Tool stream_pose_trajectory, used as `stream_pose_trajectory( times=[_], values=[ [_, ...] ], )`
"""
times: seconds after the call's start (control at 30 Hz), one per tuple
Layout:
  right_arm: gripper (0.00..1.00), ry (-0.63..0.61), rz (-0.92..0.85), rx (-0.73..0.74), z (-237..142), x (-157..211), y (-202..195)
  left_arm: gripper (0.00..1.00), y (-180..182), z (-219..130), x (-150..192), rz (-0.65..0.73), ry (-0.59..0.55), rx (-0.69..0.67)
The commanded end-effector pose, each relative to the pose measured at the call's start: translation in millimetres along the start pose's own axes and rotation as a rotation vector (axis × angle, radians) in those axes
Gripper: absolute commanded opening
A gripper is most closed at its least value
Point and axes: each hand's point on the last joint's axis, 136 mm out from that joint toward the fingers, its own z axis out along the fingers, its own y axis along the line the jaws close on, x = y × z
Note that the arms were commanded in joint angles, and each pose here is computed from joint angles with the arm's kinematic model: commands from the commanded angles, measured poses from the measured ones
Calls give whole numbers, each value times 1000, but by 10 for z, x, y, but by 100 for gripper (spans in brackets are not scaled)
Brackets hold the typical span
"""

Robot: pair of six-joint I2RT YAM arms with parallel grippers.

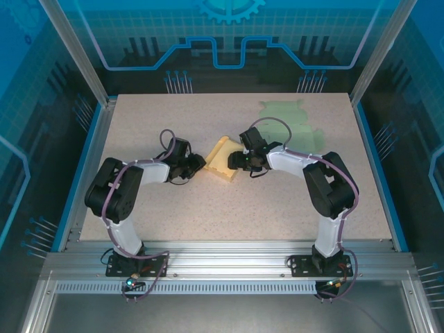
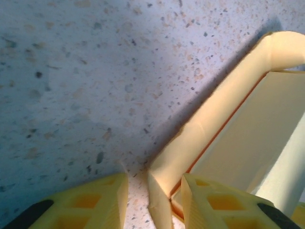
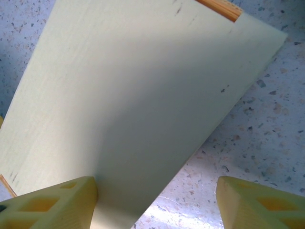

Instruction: Fold the paper box

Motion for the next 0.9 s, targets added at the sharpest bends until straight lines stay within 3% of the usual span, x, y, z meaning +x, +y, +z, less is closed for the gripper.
stream_pose_trajectory(
  times=[0.0,0.23,0.3,0.43,0.53,0.87],
  values=[
    [68,116,-5,75,192,331,-208,36,-236,72,140,6,52,91],
    [68,109,-5,70,174,314,-196,35,-181,31,235,-3,53,68],
    [68,110,-6,71,182,321,-200,32,-144,25,219,5,39,53],
    [68,115,-9,63,190,342,-183,12,-156,12,145,47,6,39],
    [68,105,-13,50,165,327,-161,7,-281,-60,30,115,-46,50],
    [69,57,3,-110,180,201,135,8,-1000,-606,-165,510,-262,140]
  ],
)
